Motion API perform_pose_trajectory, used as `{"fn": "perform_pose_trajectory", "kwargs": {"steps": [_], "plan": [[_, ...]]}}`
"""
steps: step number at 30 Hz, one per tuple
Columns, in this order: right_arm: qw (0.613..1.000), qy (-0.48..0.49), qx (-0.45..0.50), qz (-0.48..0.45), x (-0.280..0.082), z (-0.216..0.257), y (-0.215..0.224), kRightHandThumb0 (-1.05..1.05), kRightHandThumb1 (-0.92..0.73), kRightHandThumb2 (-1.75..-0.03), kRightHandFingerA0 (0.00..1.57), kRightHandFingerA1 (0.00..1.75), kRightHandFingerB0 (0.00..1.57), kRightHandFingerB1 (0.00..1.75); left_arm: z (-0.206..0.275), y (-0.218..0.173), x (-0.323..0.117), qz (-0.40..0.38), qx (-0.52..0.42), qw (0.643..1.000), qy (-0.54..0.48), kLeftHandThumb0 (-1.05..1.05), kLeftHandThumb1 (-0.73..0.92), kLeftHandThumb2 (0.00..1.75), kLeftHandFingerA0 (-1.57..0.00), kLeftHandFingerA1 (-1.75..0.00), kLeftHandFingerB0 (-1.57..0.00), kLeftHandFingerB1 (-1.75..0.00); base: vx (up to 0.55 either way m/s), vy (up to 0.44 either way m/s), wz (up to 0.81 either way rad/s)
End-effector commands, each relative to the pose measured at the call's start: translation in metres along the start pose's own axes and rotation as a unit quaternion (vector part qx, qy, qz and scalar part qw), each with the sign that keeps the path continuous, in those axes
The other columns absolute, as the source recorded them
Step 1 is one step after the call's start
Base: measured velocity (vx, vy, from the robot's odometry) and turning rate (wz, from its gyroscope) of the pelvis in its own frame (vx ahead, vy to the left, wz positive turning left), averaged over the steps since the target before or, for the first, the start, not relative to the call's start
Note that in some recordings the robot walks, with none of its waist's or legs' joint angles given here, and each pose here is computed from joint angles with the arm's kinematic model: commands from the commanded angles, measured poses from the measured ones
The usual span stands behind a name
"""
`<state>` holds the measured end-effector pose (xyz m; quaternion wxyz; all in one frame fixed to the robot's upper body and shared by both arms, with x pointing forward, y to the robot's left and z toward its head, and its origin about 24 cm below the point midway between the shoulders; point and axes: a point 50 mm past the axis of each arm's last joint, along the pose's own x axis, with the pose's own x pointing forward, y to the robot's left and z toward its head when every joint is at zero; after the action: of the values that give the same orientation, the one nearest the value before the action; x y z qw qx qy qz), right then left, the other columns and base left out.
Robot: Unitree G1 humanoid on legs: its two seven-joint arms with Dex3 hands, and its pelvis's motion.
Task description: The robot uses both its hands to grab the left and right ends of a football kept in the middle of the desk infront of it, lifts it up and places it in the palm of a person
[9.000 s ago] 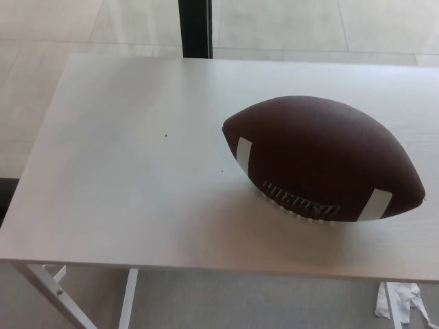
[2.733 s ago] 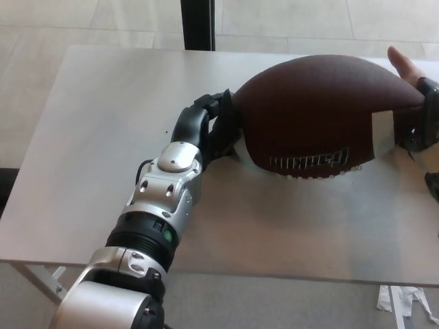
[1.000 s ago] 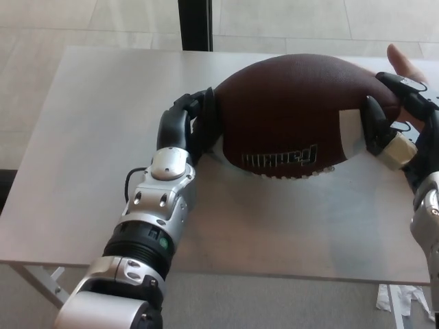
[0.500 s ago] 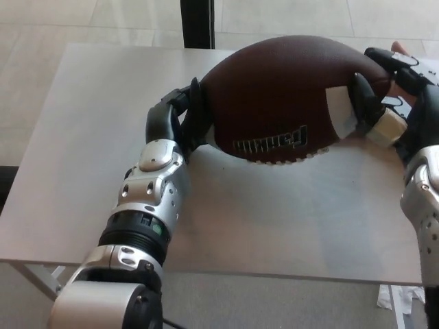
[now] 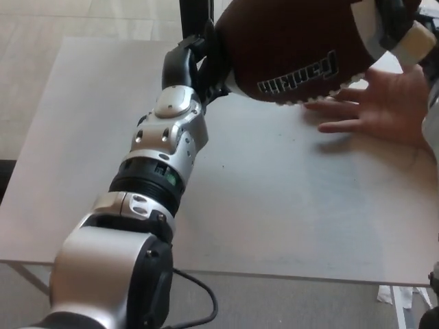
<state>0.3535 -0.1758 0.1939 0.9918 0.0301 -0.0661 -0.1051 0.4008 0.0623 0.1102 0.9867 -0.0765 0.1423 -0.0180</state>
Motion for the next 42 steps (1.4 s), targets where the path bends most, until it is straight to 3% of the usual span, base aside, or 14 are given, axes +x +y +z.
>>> {"fn": "perform_pose_trajectory", "kwargs": {"steps": [1, 3, 6, 7, 8, 10, 11, 16, 20, 21, 22, 32, 40, 42], "plan": [[0.998, 0.007, 0.047, 0.036, 0.017, 0.02, 0.016, -0.23, -0.65, -0.67, 1.05, 1.58, 0.87, 0.78, 0.069, -0.072, -0.014, -0.114, 0.346, 0.931, -0.02, -0.44, 0.73, 0.65, -0.68, -1.5, -0.5, -0.86, 0.0, 0.0, 0.0], [0.997, 0.013, 0.069, 0.01, 0.022, 0.017, 0.002, -0.18, -0.65, -0.72, 1.0, 1.56, 0.86, 0.8, 0.074, -0.071, -0.014, -0.09, 0.387, 0.917, -0.028, -0.21, 0.62, 0.59, -0.64, -1.44, -0.34, -0.41, 0.0, 0.0, 0.0], [0.998, 0.013, 0.068, -0.001, 0.026, 0.016, -0.001, -0.18, -0.63, -0.71, 1.02, 1.5, 0.86, 0.79, 0.077, -0.07, -0.014, -0.082, 0.425, 0.901, -0.026, -0.12, 0.61, 0.57, -0.66, -1.55, -0.29, -0.35, 0.0, 0.0, 0.0], [0.998, 0.016, 0.057, -0.016, 0.027, 0.014, -0.005, -0.16, -0.64, -0.71, 1.02, 1.49, 0.88, 0.79, 0.077, -0.07, -0.014, -0.076, 0.431, 0.899, -0.033, -0.31, 0.47, 0.84, -0.8, -1.14, -0.54, -0.65, 0.0, 0.0, 0.0], [0.998, 0.022, 0.055, -0.03, 0.029, 0.012, -0.01, -0.16, -0.64, -0.71, 1.02, 1.49, 0.88, 0.79, 0.078, -0.07, -0.014, -0.071, 0.438, 0.895, -0.044, -0.31, 0.47, 0.84, -0.8, -1.14, -0.54, -0.65, 0.0, 0.0, 0.0], [0.998, 0.022, 0.052, -0.027, 0.029, 0.01, -0.012, -0.19, -0.64, -0.74, 1.03, 1.5, 0.86, 0.83, 0.079, -0.071, -0.014, -0.065, 0.46, 0.884, -0.045, -0.28, 0.61, 0.59, -0.7, -1.31, -0.67, -0.55, 0.0, 0.0, 0.0], [0.996, 0.034, 0.065, -0.048, 0.032, 0.004, -0.02, -0.13, -0.66, -0.73, 1.04, 1.48, 0.86, 0.84, 0.081, -0.073, -0.015, -0.063, 0.479, 0.874, -0.056, -0.24, 0.6, 0.56, -0.82, -0.91, -0.75, -0.55, 0.0, 0.0, 0.0], [0.993, 0.056, 0.039, -0.096, 0.035, -0.009, -0.026, -0.16, -0.66, -0.66, 0.97, 1.48, 0.87, 0.77, 0.08, -0.077, -0.016, -0.058, 0.484, 0.871, -0.058, -0.13, 0.62, 0.58, -0.76, -1.18, -0.52, -0.48, 0.0, 0.0, 0.0], [0.991, 0.073, 0.024, -0.111, 0.036, -0.018, -0.03, -0.19, -0.68, -0.62, 0.97, 1.53, 0.84, 0.71, 0.074, -0.082, -0.016, -0.059, 0.522, 0.849, -0.065, -0.2, 0.62, 0.56, -0.72, -0.89, -0.72, -0.58, 0.0, 0.0, 0.0], [0.99, 0.077, 0.025, -0.114, 0.037, -0.019, -0.033, -0.17, -0.69, -0.63, 0.99, 1.52, 0.83, 0.7, 0.072, -0.084, -0.017, -0.06, 0.529, 0.844, -0.061, -0.28, 0.48, 0.83, -0.74, -0.96, -0.59, -0.66, 0.0, 0.0, 0.0], [0.988, 0.088, 0.043, -0.122, 0.036, -0.022, -0.037, -0.19, -0.69, -0.64, 1.02, 1.47, 0.88, 0.77, 0.066, -0.087, -0.018, -0.061, 0.524, 0.848, -0.056, -0.2, 0.59, 0.58, -0.68, -1.25, -0.59, -0.52, 0.0, 0.0, 0.0], [0.972, 0.119, 0.1, -0.179, 0.031, -0.041, -0.06, -0.15, -0.8, -0.66, 0.87, 1.67, 0.74, 0.91, 0.044, -0.104, -0.022, -0.067, 0.505, 0.858, -0.059, -0.33, 0.41, 0.78, -0.77, -0.91, -0.64, -0.64, 0.0, 0.0, 0.0], [0.961, 0.136, 0.094, -0.221, 0.019, -0.062, -0.088, -0.18, -0.76, -0.62, 0.98, 1.41, 0.79, 0.73, 0.024, -0.111, -0.026, -0.042, 0.517, 0.852, -0.068, -0.26, 0.45, 0.8, -0.75, -0.95, -0.65, -0.68, 0.0, 0.0, 0.0], [0.961, 0.135, 0.092, -0.224, 0.018, -0.066, -0.09, -0.17, -0.77, -0.63, 1.0, 1.41, 0.8, 0.75, 0.022, -0.109, -0.025, -0.034, 0.523, 0.848, -0.071, -0.17, 0.59, 0.56, -0.73, -1.11, -0.68, -0.61, 0.0, 0.0, 0.0]]}}
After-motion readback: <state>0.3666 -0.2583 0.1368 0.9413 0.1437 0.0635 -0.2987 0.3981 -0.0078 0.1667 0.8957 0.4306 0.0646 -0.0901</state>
